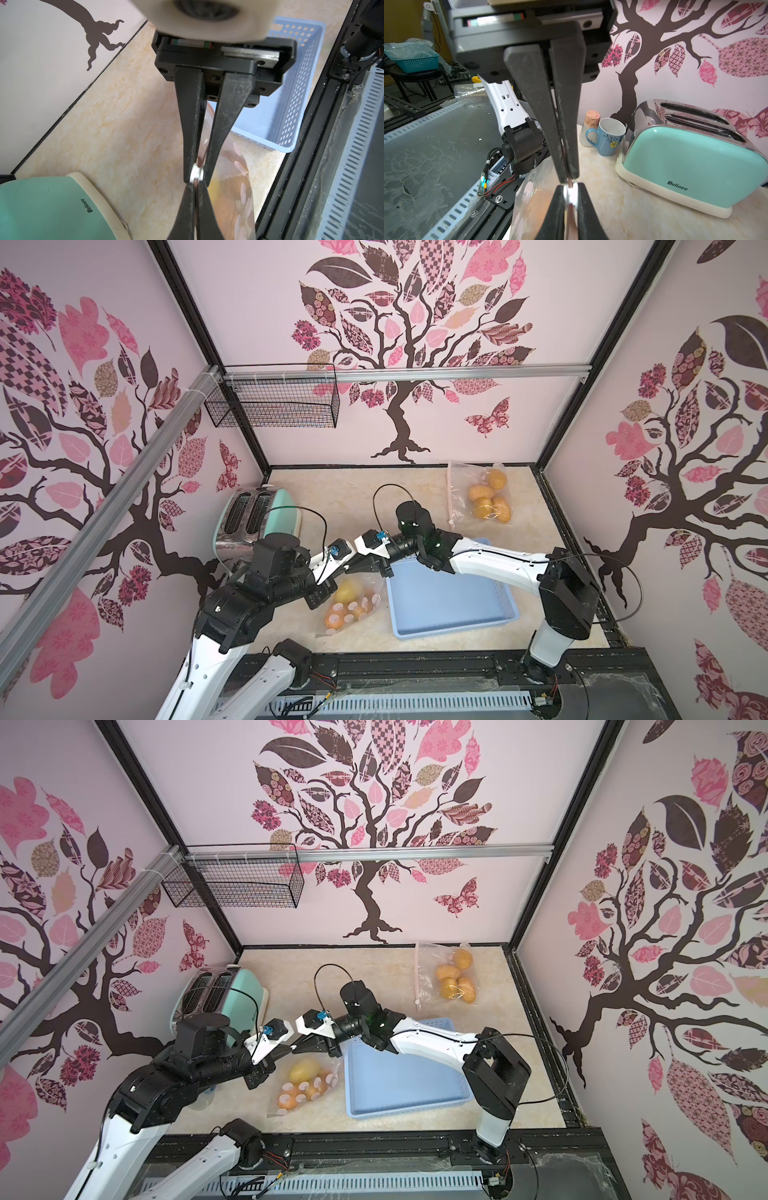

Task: Put the potatoes into a zipper bag and zip it
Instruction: Zip the zipper on the zipper food storage bag.

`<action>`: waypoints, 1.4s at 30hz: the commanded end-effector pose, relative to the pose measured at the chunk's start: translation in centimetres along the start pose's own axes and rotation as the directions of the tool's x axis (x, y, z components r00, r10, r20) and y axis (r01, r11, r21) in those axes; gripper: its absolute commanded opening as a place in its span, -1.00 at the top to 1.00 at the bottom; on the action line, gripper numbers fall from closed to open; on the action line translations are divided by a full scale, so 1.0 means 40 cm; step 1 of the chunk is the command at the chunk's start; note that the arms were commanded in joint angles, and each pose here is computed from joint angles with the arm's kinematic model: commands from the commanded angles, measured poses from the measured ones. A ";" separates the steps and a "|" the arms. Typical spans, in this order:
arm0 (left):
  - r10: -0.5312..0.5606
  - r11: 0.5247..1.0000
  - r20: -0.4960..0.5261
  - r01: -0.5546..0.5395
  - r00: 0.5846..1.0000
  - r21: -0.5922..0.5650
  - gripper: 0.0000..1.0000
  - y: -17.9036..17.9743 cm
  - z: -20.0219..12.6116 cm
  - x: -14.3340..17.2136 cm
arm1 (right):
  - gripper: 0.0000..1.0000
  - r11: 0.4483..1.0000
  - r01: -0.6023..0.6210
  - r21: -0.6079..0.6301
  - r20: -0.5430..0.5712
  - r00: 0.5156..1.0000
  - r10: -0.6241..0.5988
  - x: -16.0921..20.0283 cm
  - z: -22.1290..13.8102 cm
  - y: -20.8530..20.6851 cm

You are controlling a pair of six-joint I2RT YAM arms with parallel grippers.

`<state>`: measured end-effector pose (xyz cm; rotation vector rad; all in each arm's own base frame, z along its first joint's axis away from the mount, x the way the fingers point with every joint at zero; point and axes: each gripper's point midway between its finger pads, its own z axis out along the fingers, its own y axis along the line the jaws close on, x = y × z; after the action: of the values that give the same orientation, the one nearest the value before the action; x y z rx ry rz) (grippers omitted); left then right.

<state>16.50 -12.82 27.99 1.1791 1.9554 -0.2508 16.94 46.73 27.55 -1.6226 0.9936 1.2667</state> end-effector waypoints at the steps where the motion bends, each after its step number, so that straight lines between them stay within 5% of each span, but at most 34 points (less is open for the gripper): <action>1: 0.004 1.000 0.020 -0.003 1.000 -0.030 1.00 0.013 -0.017 -0.018 | 0.84 0.999 -0.009 0.044 -0.061 0.998 0.011 -0.015 -0.003 -0.009; 10: 0.020 0.989 0.034 -0.015 0.999 -0.145 1.00 0.047 -0.072 -0.024 | 0.82 0.993 0.054 0.101 -0.206 0.978 -0.032 0.022 -0.061 0.018; 22: 0.057 0.962 0.053 -0.041 0.997 -0.268 1.00 0.067 -0.189 -0.031 | 0.82 0.993 0.057 0.099 -0.266 0.964 -0.029 0.031 -0.114 0.025; 42: 0.060 0.909 0.019 -0.047 0.998 -0.415 1.00 0.112 -0.248 -0.006 | 0.79 0.955 -0.071 0.289 -0.385 0.904 0.184 0.143 -0.261 0.026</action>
<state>14.65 -7.64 32.69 1.0453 1.8860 0.0282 18.93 39.14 25.91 -1.6903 1.2602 0.9263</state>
